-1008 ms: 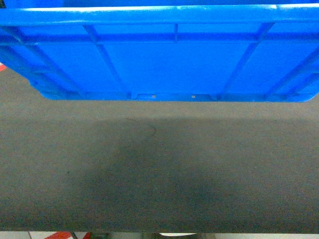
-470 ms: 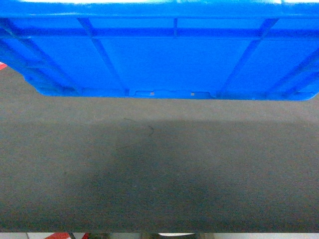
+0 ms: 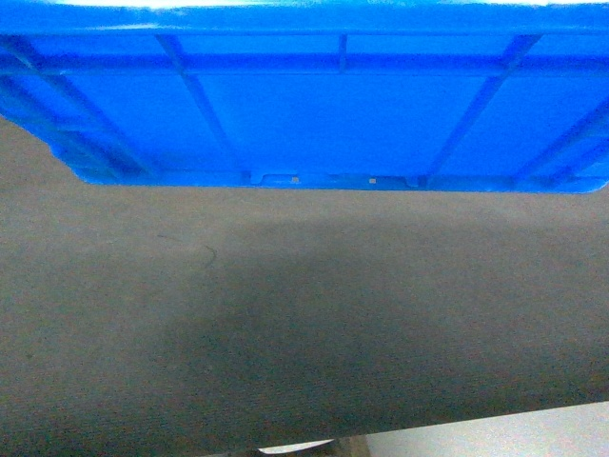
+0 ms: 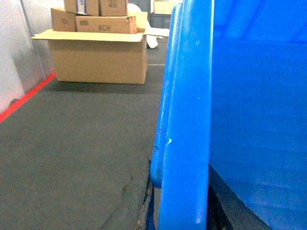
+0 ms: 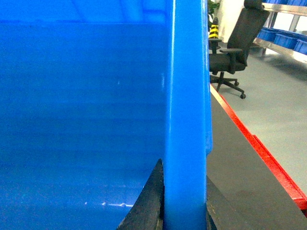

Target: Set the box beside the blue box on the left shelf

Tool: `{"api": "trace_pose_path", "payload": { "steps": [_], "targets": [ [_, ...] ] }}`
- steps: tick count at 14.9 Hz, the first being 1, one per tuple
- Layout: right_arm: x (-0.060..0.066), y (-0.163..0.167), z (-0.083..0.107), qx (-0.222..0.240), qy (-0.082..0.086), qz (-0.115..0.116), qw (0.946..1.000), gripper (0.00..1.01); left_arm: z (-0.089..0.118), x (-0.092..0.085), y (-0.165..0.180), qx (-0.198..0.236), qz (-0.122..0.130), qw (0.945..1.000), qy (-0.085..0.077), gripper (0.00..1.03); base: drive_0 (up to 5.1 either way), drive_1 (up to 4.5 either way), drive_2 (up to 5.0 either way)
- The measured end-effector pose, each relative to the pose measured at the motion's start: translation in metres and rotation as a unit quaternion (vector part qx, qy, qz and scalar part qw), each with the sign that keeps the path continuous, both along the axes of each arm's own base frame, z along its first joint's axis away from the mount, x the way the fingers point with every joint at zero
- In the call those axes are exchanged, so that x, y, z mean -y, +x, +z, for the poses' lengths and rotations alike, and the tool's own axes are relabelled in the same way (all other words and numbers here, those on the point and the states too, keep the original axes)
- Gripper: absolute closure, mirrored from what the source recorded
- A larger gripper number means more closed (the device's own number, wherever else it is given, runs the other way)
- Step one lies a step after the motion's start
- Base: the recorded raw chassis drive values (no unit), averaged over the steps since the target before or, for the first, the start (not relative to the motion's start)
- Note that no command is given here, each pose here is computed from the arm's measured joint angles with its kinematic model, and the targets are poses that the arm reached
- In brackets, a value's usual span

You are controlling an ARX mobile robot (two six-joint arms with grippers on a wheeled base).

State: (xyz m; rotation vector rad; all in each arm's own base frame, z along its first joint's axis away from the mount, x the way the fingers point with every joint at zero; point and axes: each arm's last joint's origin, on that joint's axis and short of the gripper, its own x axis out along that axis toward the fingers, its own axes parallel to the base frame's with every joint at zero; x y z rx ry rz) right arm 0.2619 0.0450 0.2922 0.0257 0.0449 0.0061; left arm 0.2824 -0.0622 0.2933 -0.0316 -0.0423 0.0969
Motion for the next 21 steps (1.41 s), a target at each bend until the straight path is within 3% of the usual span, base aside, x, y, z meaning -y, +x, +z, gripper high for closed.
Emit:
{"api": "trace_pose_path", "payload": {
  "steps": [9,21],
  "targets": [
    [-0.0001,0.0,0.0001,0.0,0.0,0.0,1.0,0.92,0.0,0.0,0.0,0.0,0.0,1.0,0.0,0.85,0.0,0.0,0.0],
    [-0.0001,0.0,0.0,0.0,-0.001,0.0,1.0,0.92,0.0,0.0,0.0,0.0,0.0,1.0,0.0,0.85,-1.7,-1.67,-1.7]
  ]
}}
